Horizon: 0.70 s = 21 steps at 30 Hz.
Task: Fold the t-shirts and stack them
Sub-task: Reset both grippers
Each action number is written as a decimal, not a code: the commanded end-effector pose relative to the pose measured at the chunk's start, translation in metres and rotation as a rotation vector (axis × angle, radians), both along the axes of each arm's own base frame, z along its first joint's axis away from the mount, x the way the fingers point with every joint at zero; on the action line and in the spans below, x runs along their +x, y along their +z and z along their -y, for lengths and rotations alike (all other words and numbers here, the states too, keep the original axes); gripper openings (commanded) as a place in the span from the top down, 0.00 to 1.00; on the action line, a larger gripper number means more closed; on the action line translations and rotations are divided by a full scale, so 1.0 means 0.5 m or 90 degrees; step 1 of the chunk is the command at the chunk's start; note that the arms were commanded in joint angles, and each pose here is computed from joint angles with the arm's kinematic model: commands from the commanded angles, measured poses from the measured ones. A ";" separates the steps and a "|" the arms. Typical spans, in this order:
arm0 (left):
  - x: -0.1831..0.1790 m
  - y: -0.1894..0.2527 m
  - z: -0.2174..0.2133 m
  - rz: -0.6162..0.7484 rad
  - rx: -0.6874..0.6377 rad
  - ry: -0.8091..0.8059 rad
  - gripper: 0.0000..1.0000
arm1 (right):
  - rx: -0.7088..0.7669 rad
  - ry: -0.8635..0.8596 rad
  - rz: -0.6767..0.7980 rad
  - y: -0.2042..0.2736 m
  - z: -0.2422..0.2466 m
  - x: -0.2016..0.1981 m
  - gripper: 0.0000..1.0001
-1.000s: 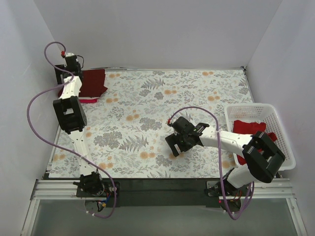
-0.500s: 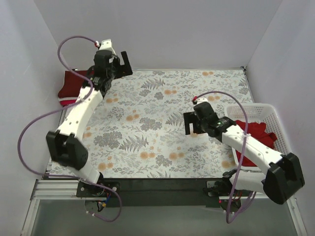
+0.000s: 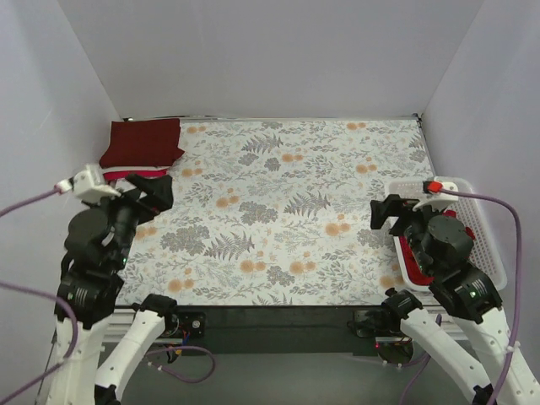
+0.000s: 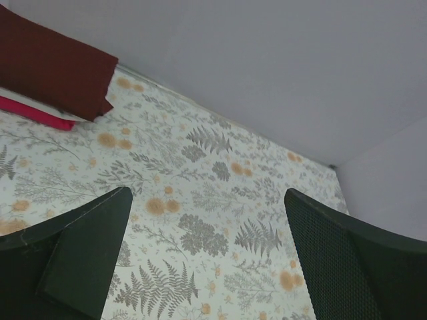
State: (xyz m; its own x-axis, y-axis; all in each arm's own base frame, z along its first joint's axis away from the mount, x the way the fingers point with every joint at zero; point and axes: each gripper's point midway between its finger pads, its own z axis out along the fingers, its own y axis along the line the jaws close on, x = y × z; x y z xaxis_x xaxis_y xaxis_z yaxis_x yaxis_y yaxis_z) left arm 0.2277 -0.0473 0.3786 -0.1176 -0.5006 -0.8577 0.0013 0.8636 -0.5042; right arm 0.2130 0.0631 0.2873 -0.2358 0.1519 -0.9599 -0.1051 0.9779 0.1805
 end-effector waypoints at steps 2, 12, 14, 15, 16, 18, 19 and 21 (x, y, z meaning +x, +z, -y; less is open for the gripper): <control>-0.065 -0.039 -0.093 0.016 -0.019 0.141 0.02 | -0.016 -0.035 0.035 -0.009 0.046 -0.029 0.02; -0.100 -0.061 -0.115 0.073 -0.048 0.165 0.02 | 0.021 -0.059 0.090 -0.016 0.080 -0.067 0.02; -0.099 -0.068 -0.114 0.072 -0.049 0.163 0.02 | 0.020 -0.055 0.089 -0.019 0.078 -0.068 0.01; -0.099 -0.071 -0.112 0.071 -0.049 0.160 0.02 | 0.023 -0.055 0.092 -0.018 0.079 -0.070 0.02; -0.099 -0.072 -0.111 0.071 -0.051 0.158 0.02 | 0.025 -0.055 0.094 -0.017 0.080 -0.071 0.02; -0.097 -0.081 -0.108 0.066 -0.050 0.155 0.02 | 0.027 -0.055 0.097 -0.015 0.081 -0.073 0.02; -0.098 -0.081 -0.108 0.066 -0.049 0.154 0.02 | 0.028 -0.054 0.100 -0.013 0.081 -0.074 0.01; -0.098 -0.086 -0.110 0.062 -0.046 0.156 0.02 | 0.029 -0.052 0.101 -0.011 0.080 -0.075 0.01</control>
State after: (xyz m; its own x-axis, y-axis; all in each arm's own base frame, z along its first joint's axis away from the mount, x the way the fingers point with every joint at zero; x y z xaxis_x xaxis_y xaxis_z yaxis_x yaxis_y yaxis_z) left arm 0.1778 0.0051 0.3398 0.0948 -0.5661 -0.8188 -0.1344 0.8077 -0.5740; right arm 0.1760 0.0264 0.2728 -0.1048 0.1975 -0.9747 -0.0630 0.9768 0.2047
